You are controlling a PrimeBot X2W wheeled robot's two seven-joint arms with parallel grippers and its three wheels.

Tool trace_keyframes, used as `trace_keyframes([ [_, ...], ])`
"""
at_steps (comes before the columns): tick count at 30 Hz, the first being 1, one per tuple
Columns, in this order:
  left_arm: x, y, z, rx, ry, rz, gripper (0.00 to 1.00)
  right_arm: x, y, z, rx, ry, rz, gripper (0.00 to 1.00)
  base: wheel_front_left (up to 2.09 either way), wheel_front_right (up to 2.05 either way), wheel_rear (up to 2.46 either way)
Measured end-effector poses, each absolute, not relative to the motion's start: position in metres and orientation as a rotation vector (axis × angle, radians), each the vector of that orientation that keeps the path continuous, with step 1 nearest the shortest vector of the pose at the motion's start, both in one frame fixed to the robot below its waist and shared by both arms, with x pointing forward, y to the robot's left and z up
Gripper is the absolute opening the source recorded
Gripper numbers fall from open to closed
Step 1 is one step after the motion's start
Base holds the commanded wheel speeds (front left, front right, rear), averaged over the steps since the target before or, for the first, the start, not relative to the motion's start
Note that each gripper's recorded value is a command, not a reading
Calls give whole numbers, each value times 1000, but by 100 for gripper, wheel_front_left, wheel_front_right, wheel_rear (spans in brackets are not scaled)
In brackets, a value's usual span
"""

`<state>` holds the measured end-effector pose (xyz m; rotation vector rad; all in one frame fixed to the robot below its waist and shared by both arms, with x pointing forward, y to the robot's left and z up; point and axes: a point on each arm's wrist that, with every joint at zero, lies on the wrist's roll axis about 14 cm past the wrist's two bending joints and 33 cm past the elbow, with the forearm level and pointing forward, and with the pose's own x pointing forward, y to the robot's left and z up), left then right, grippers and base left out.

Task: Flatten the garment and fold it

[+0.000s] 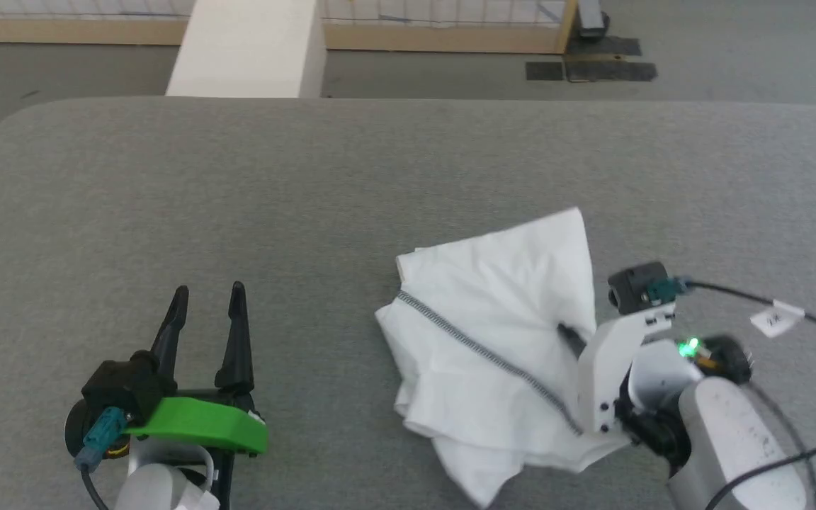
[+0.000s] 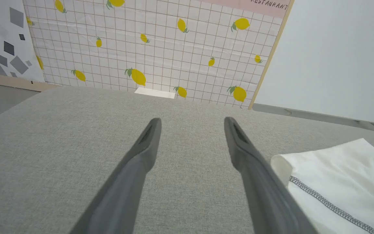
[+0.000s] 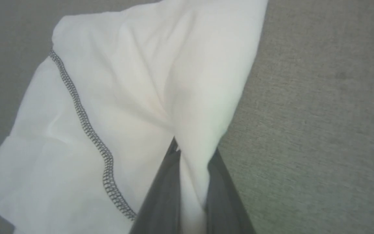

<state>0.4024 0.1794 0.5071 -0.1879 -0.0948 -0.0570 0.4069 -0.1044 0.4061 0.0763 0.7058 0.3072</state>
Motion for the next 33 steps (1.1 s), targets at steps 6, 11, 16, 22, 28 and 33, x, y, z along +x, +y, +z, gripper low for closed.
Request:
trace_keyframes([
  [6, 418, 144, 506, -196, -92, -162, 100, 421, -183, 432, -200, 656, 167, 0, 0, 0, 0],
  [11, 442, 117, 514, -184, -123, -260, 100, 424, -256, 446, -314, 645, 19, 0, 0, 0, 0],
  [16, 466, 93, 509, -162, -128, -347, 100, 432, -313, 452, -396, 643, -100, 0, 0, 0, 0],
  [22, 498, 67, 497, -148, -118, -434, 100, 435, -377, 448, -519, 689, -224, 0, 0, 0, 0],
  [28, 521, 50, 474, -151, -82, -487, 100, 434, -430, 447, -592, 734, -348, 0, 0, 0, 0],
  [33, 530, 45, 448, -156, -30, -504, 100, 438, -453, 441, -626, 763, -403, 0, 0, 0, 0],
])
